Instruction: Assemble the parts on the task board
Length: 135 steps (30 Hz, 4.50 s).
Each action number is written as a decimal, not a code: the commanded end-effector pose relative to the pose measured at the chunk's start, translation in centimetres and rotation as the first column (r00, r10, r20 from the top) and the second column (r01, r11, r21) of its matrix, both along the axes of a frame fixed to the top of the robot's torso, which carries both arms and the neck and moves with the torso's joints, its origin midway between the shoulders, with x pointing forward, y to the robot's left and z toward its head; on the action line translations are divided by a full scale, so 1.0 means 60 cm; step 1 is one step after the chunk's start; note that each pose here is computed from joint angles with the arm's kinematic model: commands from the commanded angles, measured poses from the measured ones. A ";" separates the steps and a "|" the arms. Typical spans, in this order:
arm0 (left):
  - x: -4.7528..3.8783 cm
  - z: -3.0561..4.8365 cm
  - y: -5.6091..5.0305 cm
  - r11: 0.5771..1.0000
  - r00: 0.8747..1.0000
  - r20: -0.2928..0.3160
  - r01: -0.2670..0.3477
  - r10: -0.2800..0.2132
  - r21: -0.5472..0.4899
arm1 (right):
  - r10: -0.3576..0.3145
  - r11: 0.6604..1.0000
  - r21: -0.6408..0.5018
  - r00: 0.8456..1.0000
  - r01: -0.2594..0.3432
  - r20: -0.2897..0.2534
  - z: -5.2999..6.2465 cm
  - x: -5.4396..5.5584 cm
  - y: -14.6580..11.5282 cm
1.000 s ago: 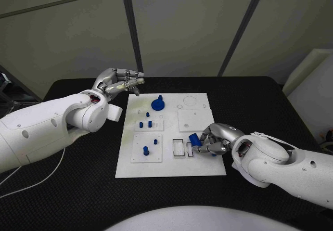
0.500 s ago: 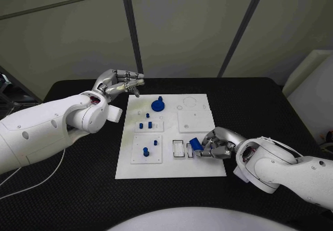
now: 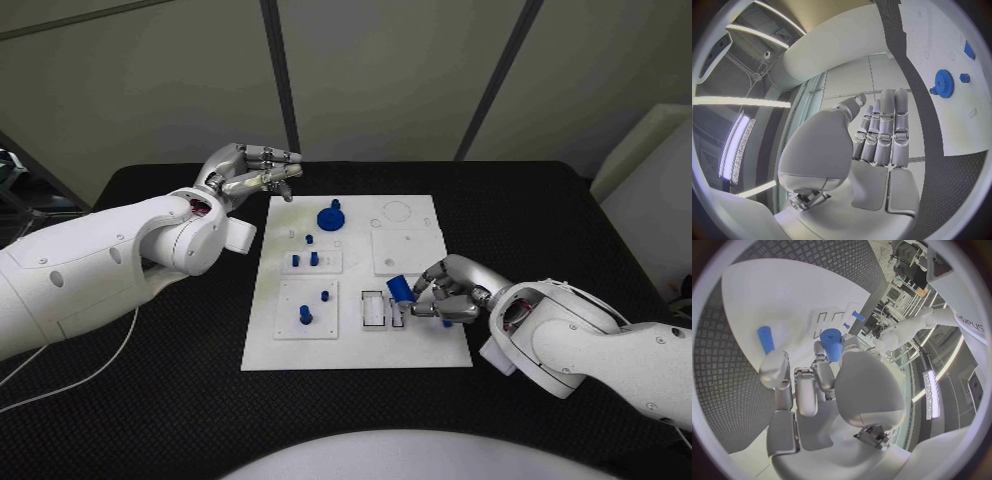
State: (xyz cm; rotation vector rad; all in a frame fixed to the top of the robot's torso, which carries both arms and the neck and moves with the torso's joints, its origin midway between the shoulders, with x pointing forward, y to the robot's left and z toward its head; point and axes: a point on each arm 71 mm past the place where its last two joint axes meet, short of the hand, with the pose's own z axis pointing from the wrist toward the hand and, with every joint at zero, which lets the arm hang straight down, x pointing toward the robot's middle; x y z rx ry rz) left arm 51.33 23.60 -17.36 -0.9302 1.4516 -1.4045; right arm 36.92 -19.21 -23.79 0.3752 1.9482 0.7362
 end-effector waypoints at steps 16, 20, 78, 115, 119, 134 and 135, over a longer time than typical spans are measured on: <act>0.000 0.002 -0.004 1.000 1.000 0.000 0.013 -0.013 -0.007 | 0.110 0.993 -0.043 0.990 -0.114 -0.089 -0.021 0.009 0.045; -0.001 0.002 -0.004 1.000 1.000 0.000 0.014 -0.014 -0.007 | 0.105 0.992 -0.065 0.990 -0.111 -0.090 -0.025 0.013 0.045; 0.000 0.002 -0.004 1.000 1.000 -0.001 0.014 -0.014 -0.007 | 0.164 0.970 -0.202 0.975 -0.132 0.150 -0.009 0.027 0.078; -0.007 -0.004 -0.001 1.000 1.000 -0.008 0.011 -0.011 -0.002 | 0.059 0.939 -0.345 0.979 0.011 0.193 0.020 0.007 -0.089; -0.007 -0.004 0.000 1.000 1.000 -0.009 0.011 -0.011 -0.002 | 0.062 0.928 -0.373 0.984 0.005 0.168 0.007 0.007 -0.087; -0.008 -0.006 0.002 1.000 1.000 -0.010 0.010 -0.010 -0.001 | 0.078 0.915 -0.402 0.989 -0.022 0.123 -0.022 -0.001 -0.074; -0.008 -0.006 0.002 1.000 1.000 -0.010 0.009 -0.009 -0.001 | 0.079 0.915 -0.403 0.989 -0.023 0.122 -0.023 -0.001 -0.073</act>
